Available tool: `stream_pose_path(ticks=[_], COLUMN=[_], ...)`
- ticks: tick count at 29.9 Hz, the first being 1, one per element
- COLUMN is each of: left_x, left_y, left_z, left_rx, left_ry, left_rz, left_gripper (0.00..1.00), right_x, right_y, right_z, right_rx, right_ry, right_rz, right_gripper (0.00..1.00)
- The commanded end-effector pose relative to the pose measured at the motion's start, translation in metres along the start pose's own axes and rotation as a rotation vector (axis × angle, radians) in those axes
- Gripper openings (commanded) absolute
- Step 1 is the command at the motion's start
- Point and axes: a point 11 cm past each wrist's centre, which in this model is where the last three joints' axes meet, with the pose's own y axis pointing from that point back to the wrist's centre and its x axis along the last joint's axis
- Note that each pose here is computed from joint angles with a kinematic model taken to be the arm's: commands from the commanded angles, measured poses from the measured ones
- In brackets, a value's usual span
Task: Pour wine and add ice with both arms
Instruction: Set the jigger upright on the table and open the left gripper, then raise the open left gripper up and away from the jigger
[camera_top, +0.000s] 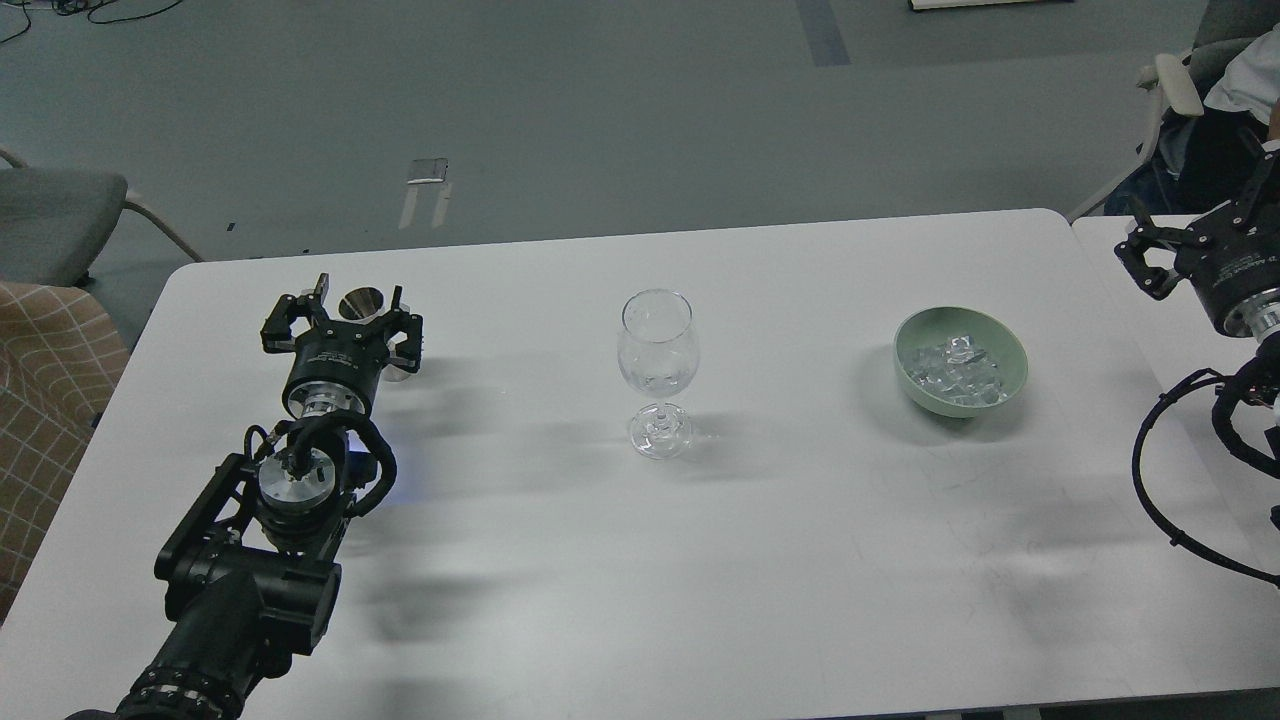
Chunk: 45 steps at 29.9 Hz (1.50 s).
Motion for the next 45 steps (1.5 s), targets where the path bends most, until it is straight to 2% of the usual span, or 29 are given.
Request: stream_pose_path(ticks=[1,13,16,20,22,26,32,40,45], left_x=[-0.012,-0.049,-0.069,-0.074,-0.092,-0.121,-0.146,-0.155,-0.146], left_y=[-0.001,-0.002,0.004,0.008,0.002,-0.015,-0.055,-0.066,-0.069], left_z=[-0.003,0.000,0.024,0.042,0.056,0.069,0.068,0.057,0.063], left_rx=[0.011,0.021,-0.001,-0.051,-0.115,-0.151,-0.151,-0.122,-0.134], left_ry=[0.001,-0.007,-0.051,-0.069,-0.136,-0.274,-0.392,-0.510,-0.521], left_rz=[-0.035,-0.150,-0.226,-0.248,-0.282,-0.305,-0.259,-0.269,-0.237], left_gripper=[0.98,0.98,0.98,0.98,0.98,0.98,0.98,0.98,0.98], right_x=[0.000,-0.007,-0.015,-0.035,-0.047,-0.061,-0.085,-0.110,-0.134], right_y=[0.000,-0.006,-0.009,-0.013,-0.015,-0.024,-0.038,-0.051,-0.059], right_z=[-0.001,-0.013,-0.016,-0.020,-0.022,-0.032,-0.038,-0.044,-0.013], right_rx=[0.002,0.023,0.029,0.039,0.045,0.064,0.029,0.012,-0.103], right_ry=[0.001,0.007,0.009,0.016,0.019,0.031,0.273,0.549,0.870], right_rz=[0.001,-0.021,-0.044,-0.103,-0.138,-0.171,-0.224,-0.227,-0.310], right_gripper=[1.00,1.00,1.00,1.00,1.00,1.00,1.00,0.99,0.99])
